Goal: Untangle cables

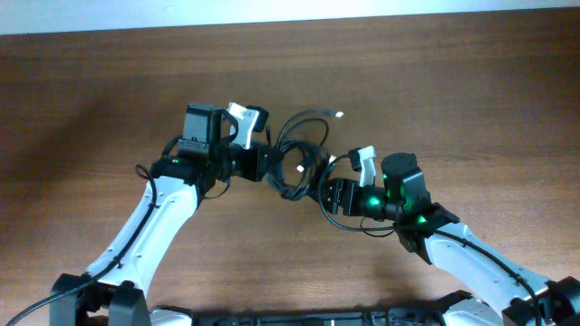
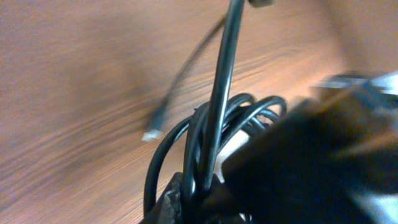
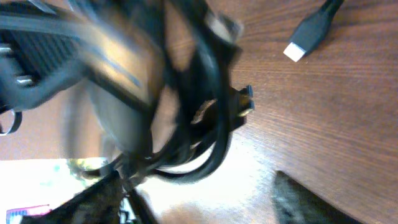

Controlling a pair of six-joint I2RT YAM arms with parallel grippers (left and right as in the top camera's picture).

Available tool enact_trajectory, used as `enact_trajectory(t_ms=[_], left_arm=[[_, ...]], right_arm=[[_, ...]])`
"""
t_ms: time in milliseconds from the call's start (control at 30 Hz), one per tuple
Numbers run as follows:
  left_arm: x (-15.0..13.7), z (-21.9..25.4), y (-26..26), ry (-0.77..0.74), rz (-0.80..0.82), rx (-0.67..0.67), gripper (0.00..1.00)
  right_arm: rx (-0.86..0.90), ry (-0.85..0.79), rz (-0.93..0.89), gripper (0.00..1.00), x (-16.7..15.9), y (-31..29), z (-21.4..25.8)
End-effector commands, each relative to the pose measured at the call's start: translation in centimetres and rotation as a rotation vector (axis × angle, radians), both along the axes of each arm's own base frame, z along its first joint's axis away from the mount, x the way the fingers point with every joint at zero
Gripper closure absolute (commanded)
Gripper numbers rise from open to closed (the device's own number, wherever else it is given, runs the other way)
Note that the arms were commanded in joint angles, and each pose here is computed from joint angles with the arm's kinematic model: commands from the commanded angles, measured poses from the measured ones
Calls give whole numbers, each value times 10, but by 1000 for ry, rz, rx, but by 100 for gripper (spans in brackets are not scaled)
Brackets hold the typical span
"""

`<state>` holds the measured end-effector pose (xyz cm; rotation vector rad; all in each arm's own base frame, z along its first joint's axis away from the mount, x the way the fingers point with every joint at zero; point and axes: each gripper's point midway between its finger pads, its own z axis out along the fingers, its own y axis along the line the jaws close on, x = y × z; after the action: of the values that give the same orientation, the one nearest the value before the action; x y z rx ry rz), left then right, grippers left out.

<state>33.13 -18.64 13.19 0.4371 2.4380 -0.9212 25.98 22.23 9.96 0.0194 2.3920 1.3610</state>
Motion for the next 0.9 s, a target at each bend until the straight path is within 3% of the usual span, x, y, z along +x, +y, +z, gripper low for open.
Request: enact_trajectory(t_ms=[0,167,367,667,767,867], left_arm=[[8,-29,47,-9,142,297,100],[-8,-32,39,-1,20,295,100],[-43,-1,-13,-138,-377,22,100],[-57,12,-24,-125,-438,-89,100],[-57,12,-25,-126,-439,-92,99],[-57,12,-25,-122,-436,-93,97]], right_arm=[[-21,-71,30,21,3,0,3],[-42,-120,36,14,7,-5,3],[-42,-148,13,2,15,-11,6],[-20,-172,31,2,15,-8,12],[20,-160,87,15,6,-2,17],[32,-157,103,50,3,0,18]])
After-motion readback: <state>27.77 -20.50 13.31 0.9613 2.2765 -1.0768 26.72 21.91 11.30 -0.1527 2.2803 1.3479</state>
